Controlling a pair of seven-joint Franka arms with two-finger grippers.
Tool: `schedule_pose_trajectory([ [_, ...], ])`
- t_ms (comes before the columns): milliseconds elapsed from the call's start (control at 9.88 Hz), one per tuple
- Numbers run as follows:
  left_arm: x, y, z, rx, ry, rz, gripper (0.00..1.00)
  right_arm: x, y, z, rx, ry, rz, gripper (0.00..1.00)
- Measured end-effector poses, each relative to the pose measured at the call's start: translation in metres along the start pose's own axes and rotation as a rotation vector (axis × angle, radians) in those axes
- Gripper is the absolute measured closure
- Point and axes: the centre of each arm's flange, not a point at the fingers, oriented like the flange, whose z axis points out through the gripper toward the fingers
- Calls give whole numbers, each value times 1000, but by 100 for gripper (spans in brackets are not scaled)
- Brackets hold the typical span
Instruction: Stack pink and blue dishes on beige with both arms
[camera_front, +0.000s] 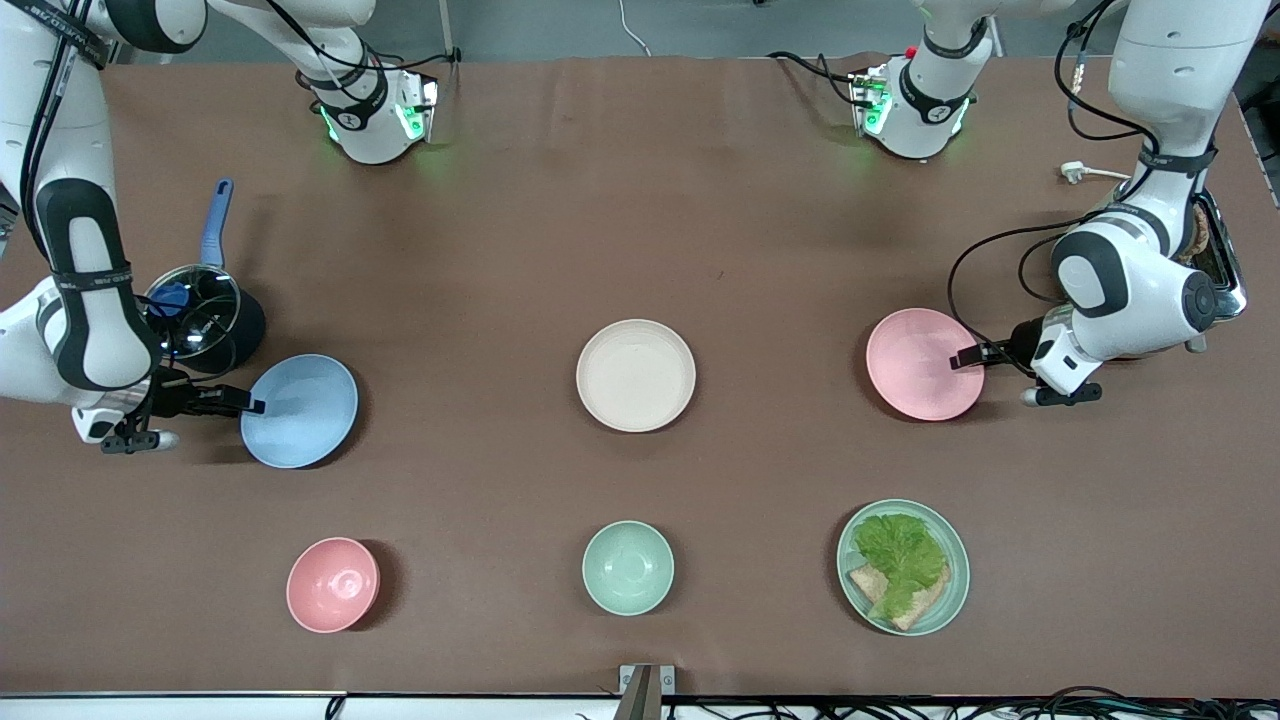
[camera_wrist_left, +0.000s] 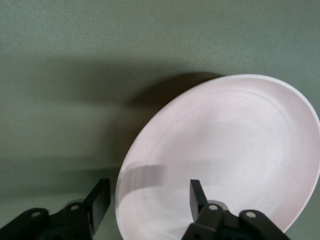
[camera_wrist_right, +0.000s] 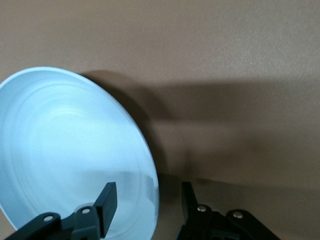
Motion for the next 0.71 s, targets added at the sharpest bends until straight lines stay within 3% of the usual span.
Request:
schedule_pose_trajectory([
  [101, 0, -5, 3, -7, 0, -2, 35, -2, 1, 2, 1, -2, 4, 47],
  [203, -1, -11, 1, -6, 4, -8, 45, -4, 1, 5, 6, -4, 9, 52],
  [304, 0, -13, 0, -5, 6, -12, 64, -5, 1, 6, 13, 0, 17, 57],
  [506, 0, -15, -3, -5, 13, -12, 91, -5, 1, 6, 19, 2, 23, 69],
  [608, 2, -11, -13, -11, 30, 3, 94, -5, 1, 7, 20, 2, 24, 72],
  [709, 5, -4, -28, -18, 52, 15, 94, -5, 1, 7, 21, 1, 26, 81],
])
